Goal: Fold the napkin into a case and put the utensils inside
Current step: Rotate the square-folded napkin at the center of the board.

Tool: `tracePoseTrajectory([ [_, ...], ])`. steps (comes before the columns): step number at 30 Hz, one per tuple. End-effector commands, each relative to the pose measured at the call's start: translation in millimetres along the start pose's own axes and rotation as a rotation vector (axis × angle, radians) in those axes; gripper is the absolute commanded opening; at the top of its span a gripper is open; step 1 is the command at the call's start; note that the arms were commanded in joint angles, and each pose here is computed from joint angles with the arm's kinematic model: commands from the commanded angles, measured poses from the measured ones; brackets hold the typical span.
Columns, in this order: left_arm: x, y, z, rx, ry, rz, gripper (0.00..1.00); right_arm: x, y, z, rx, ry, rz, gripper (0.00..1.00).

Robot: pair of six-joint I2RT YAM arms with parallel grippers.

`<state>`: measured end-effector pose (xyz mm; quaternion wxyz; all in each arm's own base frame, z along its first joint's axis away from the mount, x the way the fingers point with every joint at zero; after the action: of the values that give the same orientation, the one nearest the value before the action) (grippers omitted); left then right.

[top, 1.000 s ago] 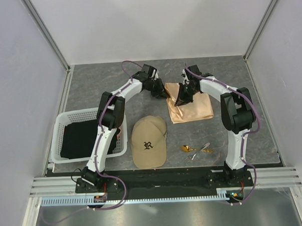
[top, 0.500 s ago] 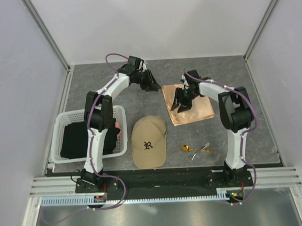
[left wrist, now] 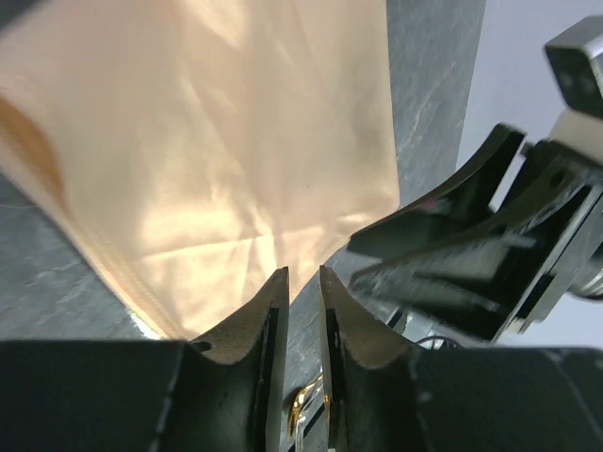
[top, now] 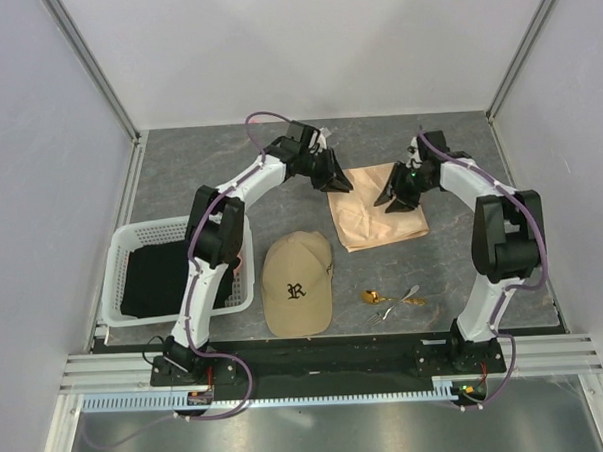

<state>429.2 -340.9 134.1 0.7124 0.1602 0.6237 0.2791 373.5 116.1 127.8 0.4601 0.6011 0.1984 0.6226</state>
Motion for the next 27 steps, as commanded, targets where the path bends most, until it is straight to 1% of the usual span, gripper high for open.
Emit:
tracePoseTrajectory([
  [1, -9, -5, -4, 0.028, 0.006, -0.054, 0.25, -29, 34, -3, -0.076, -0.04, -0.075, 0.44],
  [2, -8, -4, -5, 0.031, 0.001, -0.05, 0.25, -37, 34, -6, -0.066, -0.05, -0.087, 0.41],
  [3, -8, -3, -7, 0.03, -0.002, -0.045, 0.25, -44, 36, -7, -0.058, -0.052, -0.095, 0.35],
  [4, -10, 2, -8, 0.022, -0.015, -0.038, 0.25, -46, 36, -11, -0.038, -0.057, -0.107, 0.32],
  [6, -12, 8, -8, 0.018, -0.03, -0.031, 0.29, -58, 41, -10, -0.045, -0.07, -0.134, 0.3],
  [8, -12, 15, -8, 0.019, -0.048, -0.012, 0.34, -66, 47, -12, -0.065, -0.08, -0.201, 0.31],
  [11, -10, 27, -14, 0.03, -0.084, 0.045, 0.36, -78, 60, -19, -0.096, -0.17, -0.258, 0.44],
  [12, -9, 31, -16, 0.032, -0.097, 0.058, 0.36, -82, 64, -21, -0.109, -0.2, -0.279, 0.52],
  [14, -6, 39, -12, -0.001, -0.136, 0.104, 0.37, -82, 76, -27, -0.154, -0.264, -0.288, 0.58],
  [15, -2, 43, -5, -0.032, -0.148, 0.127, 0.38, -84, 78, -28, -0.177, -0.278, -0.3, 0.64],
  [17, 7, 38, 5, -0.049, -0.156, 0.142, 0.41, -88, 79, -36, -0.187, -0.311, -0.298, 0.68],
  [18, 0, 42, 17, -0.068, -0.186, 0.12, 0.42, -86, 76, -39, -0.167, -0.319, -0.261, 0.7],
  [19, 1, 43, 21, -0.066, -0.184, 0.122, 0.45, -91, 69, -45, -0.148, -0.328, -0.251, 0.71],
  [21, 0, 46, 29, -0.071, -0.193, 0.127, 0.45, -92, 62, -50, -0.124, -0.342, -0.22, 0.73],
  [23, -2, 53, 32, -0.086, -0.206, 0.135, 0.44, -95, 53, -50, -0.138, -0.35, -0.203, 0.73],
  [25, -3, 60, 31, -0.106, -0.204, 0.155, 0.43, -100, 47, -49, -0.167, -0.368, -0.203, 0.72],
  [27, 0, 61, 30, -0.121, -0.176, 0.182, 0.43, -104, 38, -45, -0.176, -0.409, -0.194, 0.68],
])
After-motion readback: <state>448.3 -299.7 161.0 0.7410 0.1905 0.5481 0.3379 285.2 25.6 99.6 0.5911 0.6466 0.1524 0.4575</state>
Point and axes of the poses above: each gripper's point midway between its finger pads, its own y axis back along the fingers, its own x axis along the line the jaws close on, z = x × y, the point moved 6 cm from there along y, back along the fingers, and after that the axes turned 3 degrees about y, right-handed, at the moved point
